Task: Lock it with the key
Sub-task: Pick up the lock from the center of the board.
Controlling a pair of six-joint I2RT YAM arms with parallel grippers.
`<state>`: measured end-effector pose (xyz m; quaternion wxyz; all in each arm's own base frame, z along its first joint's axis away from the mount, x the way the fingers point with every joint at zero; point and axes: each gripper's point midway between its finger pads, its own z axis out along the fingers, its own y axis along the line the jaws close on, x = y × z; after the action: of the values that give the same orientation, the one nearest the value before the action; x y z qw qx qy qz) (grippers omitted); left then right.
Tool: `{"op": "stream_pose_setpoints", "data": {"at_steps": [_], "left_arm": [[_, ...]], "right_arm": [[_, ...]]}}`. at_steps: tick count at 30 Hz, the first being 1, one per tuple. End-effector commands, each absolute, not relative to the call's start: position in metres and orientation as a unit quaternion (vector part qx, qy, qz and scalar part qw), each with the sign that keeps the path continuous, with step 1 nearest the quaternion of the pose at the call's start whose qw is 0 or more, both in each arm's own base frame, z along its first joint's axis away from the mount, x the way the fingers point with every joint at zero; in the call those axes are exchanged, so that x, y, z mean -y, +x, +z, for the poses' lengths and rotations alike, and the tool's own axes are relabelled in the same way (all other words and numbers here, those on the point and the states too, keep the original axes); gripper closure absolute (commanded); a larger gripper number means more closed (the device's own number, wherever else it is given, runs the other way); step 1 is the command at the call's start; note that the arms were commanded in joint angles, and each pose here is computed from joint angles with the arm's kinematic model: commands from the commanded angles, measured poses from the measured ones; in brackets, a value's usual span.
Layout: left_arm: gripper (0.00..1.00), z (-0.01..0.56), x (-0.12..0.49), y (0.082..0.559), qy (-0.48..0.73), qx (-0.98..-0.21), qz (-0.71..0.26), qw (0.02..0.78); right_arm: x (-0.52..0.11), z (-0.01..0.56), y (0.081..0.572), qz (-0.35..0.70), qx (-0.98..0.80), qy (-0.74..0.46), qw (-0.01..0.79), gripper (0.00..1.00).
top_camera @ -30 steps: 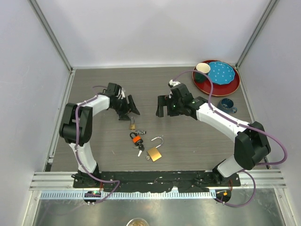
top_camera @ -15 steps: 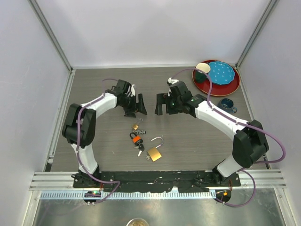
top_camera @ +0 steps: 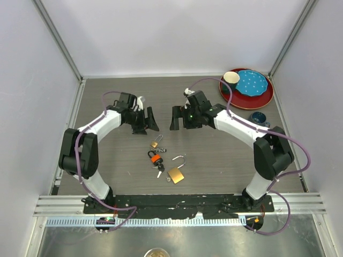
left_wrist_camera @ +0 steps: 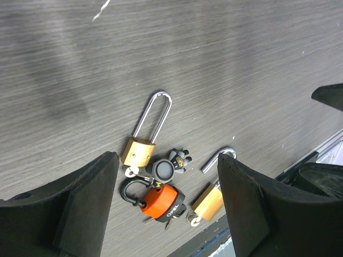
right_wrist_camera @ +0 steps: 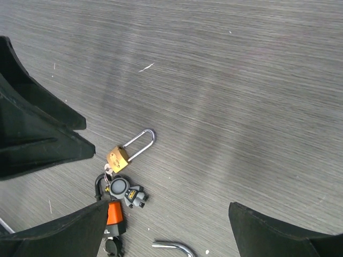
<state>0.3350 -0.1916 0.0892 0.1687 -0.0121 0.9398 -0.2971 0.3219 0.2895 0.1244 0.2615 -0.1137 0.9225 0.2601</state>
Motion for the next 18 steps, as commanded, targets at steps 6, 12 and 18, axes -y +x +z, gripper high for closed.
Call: {"op": "stream_pose_setpoints", "data": {"at_steps": [6, 12, 18], "left_arm": [[0.23, 0.089, 0.203, 0.340, -0.002, -0.930, -0.328, 0.166], [0.28, 0.078, 0.211, 0.357, -0.003, -0.932, -0.331, 0.147], [0.40, 0.056, 0.210, 0.355, -0.004, -0.939, -0.323, 0.115]], "right_arm": [[-0.325, 0.132, 0.339, 0.319, -0.910, -0.118, 0.237, 0.00], [-0.338, 0.104, 0.337, 0.360, -0.918, -0.073, 0.152, 0.15], [-0.345, 0.085, 0.328, 0.383, -0.918, -0.022, 0.099, 0.31]]}}
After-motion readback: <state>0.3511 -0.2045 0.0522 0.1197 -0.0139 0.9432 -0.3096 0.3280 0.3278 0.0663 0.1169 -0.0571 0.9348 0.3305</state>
